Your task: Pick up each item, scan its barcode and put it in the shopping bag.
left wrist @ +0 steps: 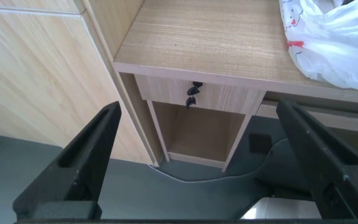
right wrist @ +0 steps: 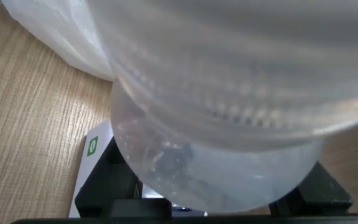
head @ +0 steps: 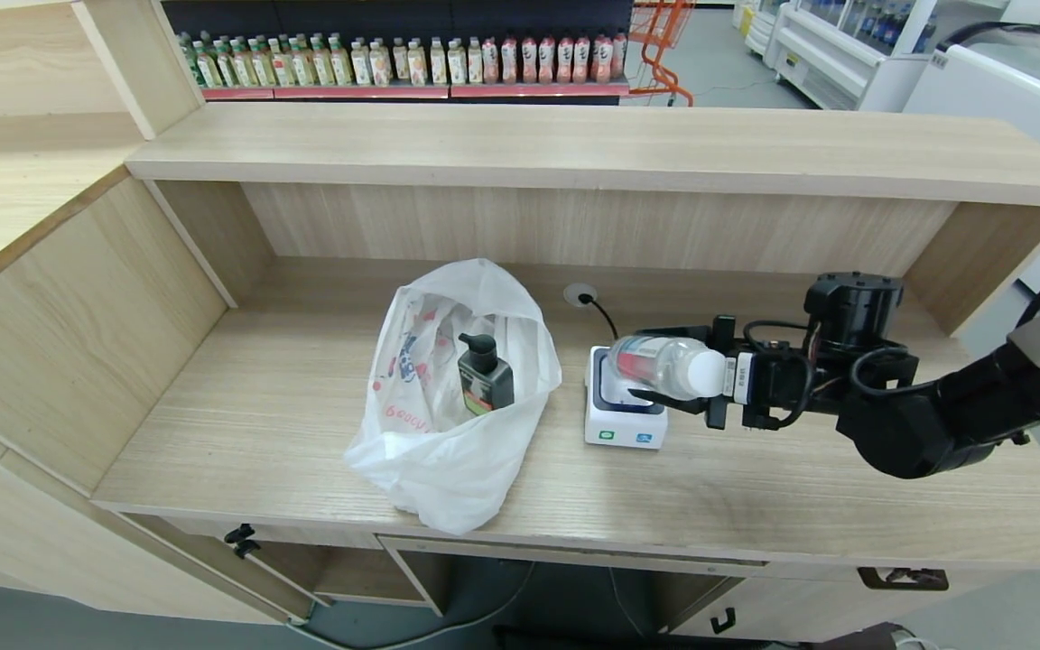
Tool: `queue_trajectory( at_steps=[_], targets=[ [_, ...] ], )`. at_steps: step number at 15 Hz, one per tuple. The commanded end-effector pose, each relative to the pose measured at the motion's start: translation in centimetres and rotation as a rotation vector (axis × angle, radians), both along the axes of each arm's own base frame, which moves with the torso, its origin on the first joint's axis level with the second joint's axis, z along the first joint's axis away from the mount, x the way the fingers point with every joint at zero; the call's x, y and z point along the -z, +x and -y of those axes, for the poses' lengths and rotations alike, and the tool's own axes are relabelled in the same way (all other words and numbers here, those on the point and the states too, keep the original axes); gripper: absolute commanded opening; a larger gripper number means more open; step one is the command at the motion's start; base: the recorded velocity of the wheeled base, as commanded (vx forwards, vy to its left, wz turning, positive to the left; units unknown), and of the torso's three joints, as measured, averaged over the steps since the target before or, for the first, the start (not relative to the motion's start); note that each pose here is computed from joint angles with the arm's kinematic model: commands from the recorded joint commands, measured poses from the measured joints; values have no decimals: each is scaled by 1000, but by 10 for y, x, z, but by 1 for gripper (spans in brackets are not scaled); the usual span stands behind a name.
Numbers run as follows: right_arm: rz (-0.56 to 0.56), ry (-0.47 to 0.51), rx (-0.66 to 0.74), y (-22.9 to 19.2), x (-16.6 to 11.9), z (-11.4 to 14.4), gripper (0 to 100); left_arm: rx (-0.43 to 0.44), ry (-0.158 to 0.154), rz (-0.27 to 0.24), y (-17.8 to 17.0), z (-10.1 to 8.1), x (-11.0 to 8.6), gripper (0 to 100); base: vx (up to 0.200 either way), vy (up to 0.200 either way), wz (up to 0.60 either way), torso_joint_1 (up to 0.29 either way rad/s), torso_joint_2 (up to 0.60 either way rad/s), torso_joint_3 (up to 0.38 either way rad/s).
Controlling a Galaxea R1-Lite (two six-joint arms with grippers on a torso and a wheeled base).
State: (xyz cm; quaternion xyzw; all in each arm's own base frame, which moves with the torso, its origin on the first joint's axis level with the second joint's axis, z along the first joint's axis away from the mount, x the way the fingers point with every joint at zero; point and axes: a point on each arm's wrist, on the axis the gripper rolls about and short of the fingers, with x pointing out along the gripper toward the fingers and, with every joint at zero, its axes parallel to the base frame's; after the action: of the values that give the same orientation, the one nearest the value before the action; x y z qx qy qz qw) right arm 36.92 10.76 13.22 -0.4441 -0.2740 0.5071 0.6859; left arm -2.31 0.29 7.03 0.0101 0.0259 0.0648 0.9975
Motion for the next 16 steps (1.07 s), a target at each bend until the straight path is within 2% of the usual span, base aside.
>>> queue_trajectory(
  at_steps=[1,8,10,13,16],
  targets=[
    [-20,-5,1,5,8,-1,0,0,1,0,0,0,0,100,0,0,0,0,0,0],
    [-14,-1,3,5,5,0,0,0,1,0,0,0,0,100,0,0,0,0,0,0],
    [-14,22,7,4,-8,0,0,0,1,0,0,0,0,100,0,0,0,0,0,0],
    [-109,143,29,-14,-55,9,0,0,1,0,0,0,0,100,0,0,0,0,0,0],
    [-318,329,120,-37,-94,21,0,0,1,0,0,0,0,100,0,0,0,0,0,0]
  ],
)
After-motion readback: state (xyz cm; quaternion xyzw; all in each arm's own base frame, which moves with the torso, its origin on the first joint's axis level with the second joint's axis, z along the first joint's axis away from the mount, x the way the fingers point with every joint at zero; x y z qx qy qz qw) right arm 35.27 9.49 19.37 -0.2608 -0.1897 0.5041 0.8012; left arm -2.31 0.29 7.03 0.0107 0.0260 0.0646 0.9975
